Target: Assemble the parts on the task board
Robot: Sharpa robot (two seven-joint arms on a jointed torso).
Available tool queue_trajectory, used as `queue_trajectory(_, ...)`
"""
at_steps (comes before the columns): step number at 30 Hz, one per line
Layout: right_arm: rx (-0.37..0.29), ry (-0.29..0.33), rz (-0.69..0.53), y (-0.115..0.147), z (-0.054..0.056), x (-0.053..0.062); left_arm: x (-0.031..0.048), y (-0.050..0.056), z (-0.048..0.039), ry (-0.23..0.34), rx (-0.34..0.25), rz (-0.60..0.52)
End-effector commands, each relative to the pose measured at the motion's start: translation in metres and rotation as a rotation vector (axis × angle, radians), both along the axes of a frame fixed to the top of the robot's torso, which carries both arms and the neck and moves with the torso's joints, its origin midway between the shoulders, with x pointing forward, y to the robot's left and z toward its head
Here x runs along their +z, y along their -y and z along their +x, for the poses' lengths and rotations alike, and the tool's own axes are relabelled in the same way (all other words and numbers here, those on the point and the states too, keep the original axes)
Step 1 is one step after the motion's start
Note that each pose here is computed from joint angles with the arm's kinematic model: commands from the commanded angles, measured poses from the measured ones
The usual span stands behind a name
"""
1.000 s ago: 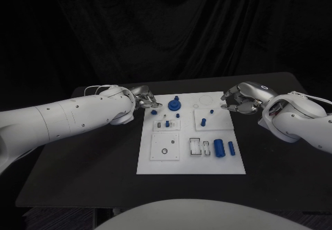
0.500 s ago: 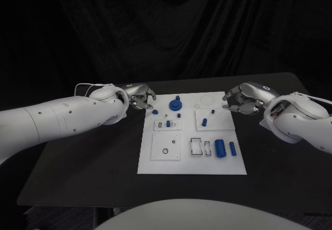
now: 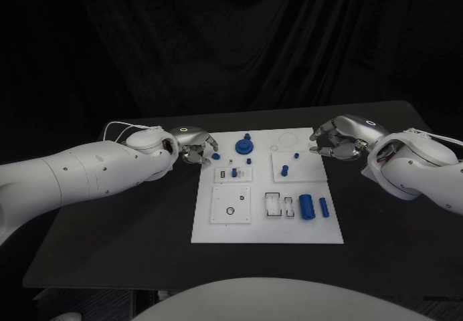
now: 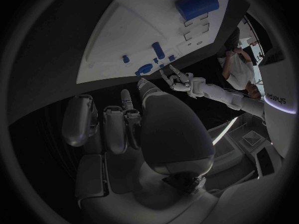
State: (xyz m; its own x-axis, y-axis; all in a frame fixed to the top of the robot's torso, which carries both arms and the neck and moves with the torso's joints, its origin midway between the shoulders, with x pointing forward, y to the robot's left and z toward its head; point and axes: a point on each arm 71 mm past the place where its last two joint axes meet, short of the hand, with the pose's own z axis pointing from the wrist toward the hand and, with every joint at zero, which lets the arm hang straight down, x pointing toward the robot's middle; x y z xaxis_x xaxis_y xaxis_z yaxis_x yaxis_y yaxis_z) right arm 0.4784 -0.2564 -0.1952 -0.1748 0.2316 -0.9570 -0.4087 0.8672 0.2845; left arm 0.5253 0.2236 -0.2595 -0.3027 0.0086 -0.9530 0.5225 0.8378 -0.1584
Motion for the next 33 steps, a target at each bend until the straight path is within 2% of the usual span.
queue_trajectory(1, -0.004, -0.012, -0.006, -0.0005, -0.0009, -0.0018, -0.0050, 0.0045, -0.0016, 0.003, -0.058, 0.016)
queue_trajectory(8, -0.003, -0.013, -0.006, -0.0008, -0.0011, -0.0020, -0.0102, 0.0061, 0.0007, 0.017, -0.050, 0.014)
queue_trajectory(15, -0.004, -0.019, -0.008, -0.0005, -0.0013, -0.0031, -0.0099, 0.0096, 0.0026, 0.061, -0.043, -0.004)
queue_trajectory(23, -0.005, -0.029, -0.013, -0.0008, -0.0015, -0.0049, -0.0103, 0.0121, 0.0041, 0.073, -0.039, -0.007)
queue_trajectory(33, -0.010, -0.041, -0.020, 0.0005, -0.0016, -0.0067, -0.0114, 0.0052, 0.0034, 0.072, 0.000, 0.002)
